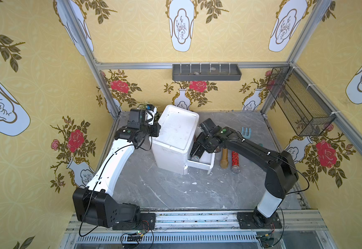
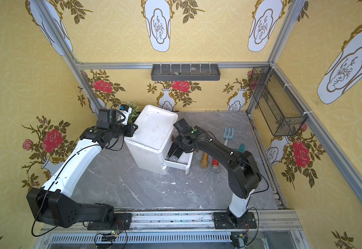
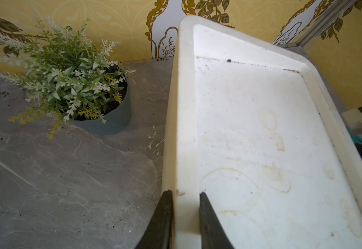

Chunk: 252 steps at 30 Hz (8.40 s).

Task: Take the microphone out of the drawer
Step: Pick up the microphone from the drawer, then place the microphone at the center of the board, then pick up the microphone from the drawer.

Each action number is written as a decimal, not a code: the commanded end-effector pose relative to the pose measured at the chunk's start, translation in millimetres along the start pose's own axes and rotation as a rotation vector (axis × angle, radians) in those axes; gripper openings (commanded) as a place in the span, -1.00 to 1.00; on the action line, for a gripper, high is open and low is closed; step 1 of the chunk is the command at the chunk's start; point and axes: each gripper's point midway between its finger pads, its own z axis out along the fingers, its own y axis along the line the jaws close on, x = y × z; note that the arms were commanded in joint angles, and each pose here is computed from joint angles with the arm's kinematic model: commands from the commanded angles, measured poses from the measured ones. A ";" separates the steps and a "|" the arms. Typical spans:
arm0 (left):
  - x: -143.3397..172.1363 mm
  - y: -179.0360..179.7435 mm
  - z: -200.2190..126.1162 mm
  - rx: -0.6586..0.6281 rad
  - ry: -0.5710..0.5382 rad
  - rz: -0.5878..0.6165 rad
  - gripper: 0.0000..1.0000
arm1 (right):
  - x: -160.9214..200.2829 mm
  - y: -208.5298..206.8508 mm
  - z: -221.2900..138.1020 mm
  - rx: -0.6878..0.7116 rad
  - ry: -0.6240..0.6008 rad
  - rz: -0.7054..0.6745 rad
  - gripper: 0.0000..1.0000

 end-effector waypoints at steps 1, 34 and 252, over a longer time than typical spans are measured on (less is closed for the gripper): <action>23.6 3.4 6.0 -0.010 0.089 -0.067 -0.68 | 5.8 -7.5 -0.2 0.031 0.021 0.014 0.04; 24.5 4.4 6.7 -0.015 0.092 -0.060 -0.68 | 9.9 -25.9 38.7 0.107 0.017 0.015 -0.18; 33.8 3.0 13.9 -0.043 0.139 -0.010 -0.68 | -49.7 28.3 51.2 -0.096 -0.011 0.053 0.16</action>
